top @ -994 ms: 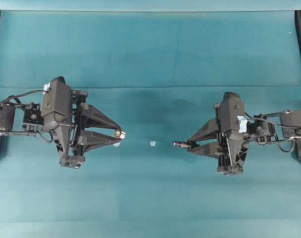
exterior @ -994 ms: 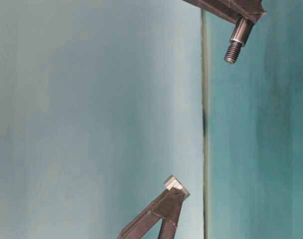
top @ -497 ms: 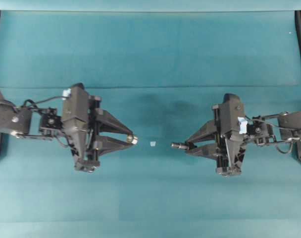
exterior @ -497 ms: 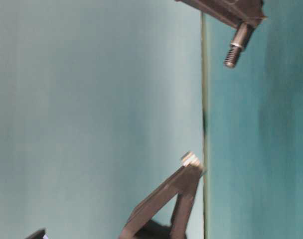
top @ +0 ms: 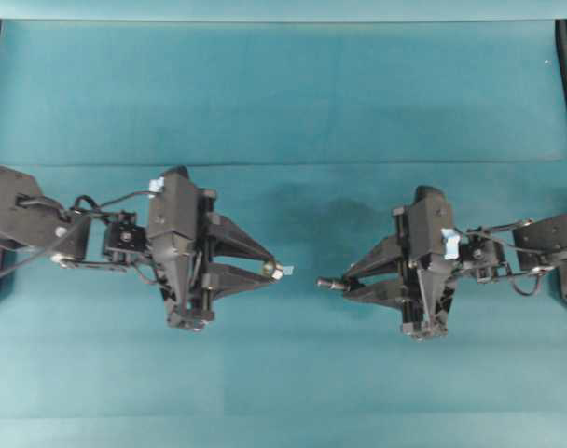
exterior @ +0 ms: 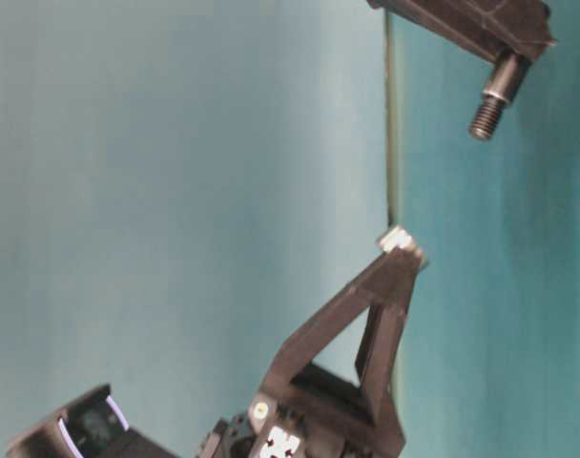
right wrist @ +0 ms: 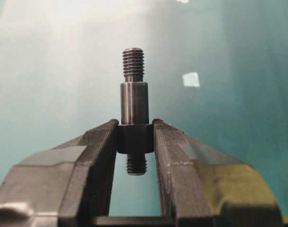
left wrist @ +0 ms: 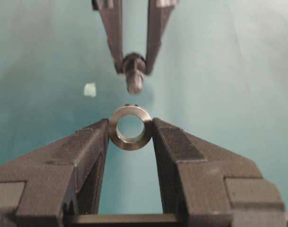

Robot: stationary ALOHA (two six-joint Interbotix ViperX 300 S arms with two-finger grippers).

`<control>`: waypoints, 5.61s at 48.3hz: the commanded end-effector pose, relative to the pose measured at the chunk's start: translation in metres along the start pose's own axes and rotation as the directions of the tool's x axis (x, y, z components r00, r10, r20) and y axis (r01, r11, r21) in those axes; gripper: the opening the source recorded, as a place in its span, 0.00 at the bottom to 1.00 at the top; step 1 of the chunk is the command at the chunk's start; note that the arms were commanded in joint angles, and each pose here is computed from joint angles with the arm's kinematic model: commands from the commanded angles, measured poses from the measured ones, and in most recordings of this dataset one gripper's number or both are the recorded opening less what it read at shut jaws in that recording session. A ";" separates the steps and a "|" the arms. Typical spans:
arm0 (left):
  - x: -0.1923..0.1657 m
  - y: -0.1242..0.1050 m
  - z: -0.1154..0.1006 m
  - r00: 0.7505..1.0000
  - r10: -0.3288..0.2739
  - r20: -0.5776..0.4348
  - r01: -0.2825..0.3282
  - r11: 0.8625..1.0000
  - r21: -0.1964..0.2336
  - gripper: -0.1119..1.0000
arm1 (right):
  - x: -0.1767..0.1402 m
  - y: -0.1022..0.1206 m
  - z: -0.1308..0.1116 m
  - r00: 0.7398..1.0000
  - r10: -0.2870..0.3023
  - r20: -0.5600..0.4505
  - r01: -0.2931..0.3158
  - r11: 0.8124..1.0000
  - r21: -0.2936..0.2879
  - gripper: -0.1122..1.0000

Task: Insert the washer onto the shaft with both hands.
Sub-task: 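Bring the washer and shaft together at the table center, then push the washer with the left gripper onto the shaft's threaded end, then open the left gripper to release the washer on the shaft, then withdraw the open left gripper leftward away from the shaft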

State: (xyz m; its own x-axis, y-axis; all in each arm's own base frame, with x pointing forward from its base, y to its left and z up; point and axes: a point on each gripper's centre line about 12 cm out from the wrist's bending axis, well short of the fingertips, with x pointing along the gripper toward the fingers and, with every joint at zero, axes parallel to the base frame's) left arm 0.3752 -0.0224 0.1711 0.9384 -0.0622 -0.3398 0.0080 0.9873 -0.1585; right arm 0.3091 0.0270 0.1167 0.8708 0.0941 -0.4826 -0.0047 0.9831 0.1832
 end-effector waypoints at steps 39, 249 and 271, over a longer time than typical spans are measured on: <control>0.026 -0.011 0.007 0.999 -0.028 0.018 0.027 1.000 0.008 0.43 | 0.009 0.004 0.013 0.997 0.021 0.077 -0.022 1.000 0.009 0.10; -0.045 -0.015 0.029 0.985 0.009 -0.170 -0.004 0.999 0.033 0.83 | 0.015 0.008 0.022 0.993 0.027 0.112 -0.029 0.999 0.016 0.10; -0.064 -0.014 0.024 0.986 0.009 -0.169 -0.004 0.999 0.033 0.83 | 0.014 0.007 0.021 0.994 0.026 0.106 -0.028 0.999 0.016 0.10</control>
State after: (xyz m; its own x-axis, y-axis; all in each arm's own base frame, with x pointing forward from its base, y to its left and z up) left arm 0.3224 -0.0278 0.2090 0.8529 -0.0739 -0.5167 0.0089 0.9918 -0.1272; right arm 0.3289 0.0312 0.1232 0.9087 0.0996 -0.4054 -0.0169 0.9791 0.2027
